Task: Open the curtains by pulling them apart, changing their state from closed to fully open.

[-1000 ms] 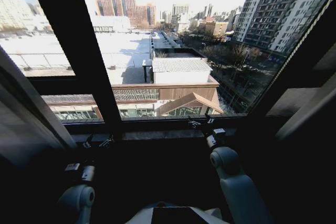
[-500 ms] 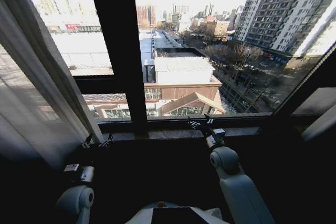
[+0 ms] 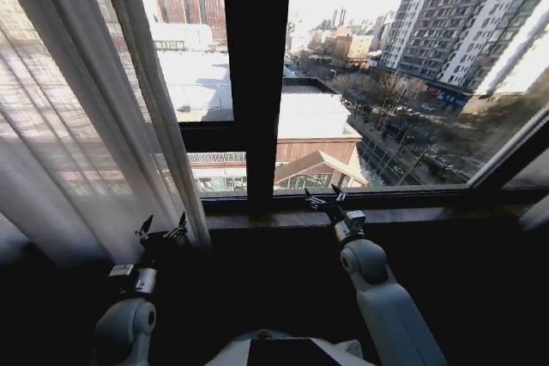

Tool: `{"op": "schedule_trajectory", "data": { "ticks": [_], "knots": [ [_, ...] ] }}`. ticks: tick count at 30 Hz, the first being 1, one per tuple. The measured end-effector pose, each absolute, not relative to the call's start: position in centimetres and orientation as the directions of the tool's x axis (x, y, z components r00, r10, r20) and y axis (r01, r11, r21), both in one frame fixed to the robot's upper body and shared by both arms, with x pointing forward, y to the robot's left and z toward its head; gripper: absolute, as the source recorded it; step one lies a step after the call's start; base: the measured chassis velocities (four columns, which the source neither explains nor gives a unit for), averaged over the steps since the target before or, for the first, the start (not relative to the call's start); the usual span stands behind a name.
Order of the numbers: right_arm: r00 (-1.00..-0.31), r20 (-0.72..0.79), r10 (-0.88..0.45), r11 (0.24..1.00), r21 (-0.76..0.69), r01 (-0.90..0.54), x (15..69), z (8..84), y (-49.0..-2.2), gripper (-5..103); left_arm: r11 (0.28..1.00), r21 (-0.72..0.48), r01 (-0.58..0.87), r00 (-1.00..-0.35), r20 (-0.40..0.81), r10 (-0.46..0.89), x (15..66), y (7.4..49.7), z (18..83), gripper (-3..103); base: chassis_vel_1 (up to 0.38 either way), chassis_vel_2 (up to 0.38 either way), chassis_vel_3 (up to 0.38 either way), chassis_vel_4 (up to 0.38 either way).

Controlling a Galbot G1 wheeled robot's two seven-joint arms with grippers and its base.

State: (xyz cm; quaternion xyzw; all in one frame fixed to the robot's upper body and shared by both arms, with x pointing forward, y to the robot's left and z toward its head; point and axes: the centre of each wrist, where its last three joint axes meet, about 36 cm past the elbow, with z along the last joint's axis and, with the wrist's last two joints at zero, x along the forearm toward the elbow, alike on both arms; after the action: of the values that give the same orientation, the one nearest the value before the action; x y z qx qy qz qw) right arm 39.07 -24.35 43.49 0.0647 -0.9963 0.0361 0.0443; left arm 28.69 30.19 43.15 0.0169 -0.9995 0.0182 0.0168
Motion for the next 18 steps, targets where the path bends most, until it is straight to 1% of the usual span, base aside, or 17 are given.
{"op": "schedule_trajectory", "data": {
  "ticks": [6,8,9,18],
  "knots": [
    [-0.987,0.099,-0.124,0.988,-0.078,-0.132,39.7,42.4,-24.3,100,1.000,-0.016,-0.014,-0.999,0.044,-0.013,32.0,31.3,42.3,100,-0.030,-0.040,0.018,0.040],
    [-0.987,0.101,-0.123,0.988,-0.080,-0.131,39.8,42.3,-24.3,100,1.000,-0.014,-0.014,-0.999,0.045,-0.013,32.3,31.5,42.2,100,-0.006,-0.028,0.013,0.018],
    [-0.987,0.103,-0.121,0.988,-0.084,-0.129,40.1,42.1,-24.4,100,1.000,-0.007,-0.014,-0.999,0.048,-0.013,33.4,32.0,41.8,100,0.000,0.000,0.000,0.000],
    [-0.987,0.107,-0.122,0.987,-0.092,-0.132,40.9,41.8,-24.5,100,1.000,0.011,-0.019,-0.999,0.049,-0.019,35.5,33.5,41.3,100,0.000,0.000,0.000,0.000]
  ]
}}
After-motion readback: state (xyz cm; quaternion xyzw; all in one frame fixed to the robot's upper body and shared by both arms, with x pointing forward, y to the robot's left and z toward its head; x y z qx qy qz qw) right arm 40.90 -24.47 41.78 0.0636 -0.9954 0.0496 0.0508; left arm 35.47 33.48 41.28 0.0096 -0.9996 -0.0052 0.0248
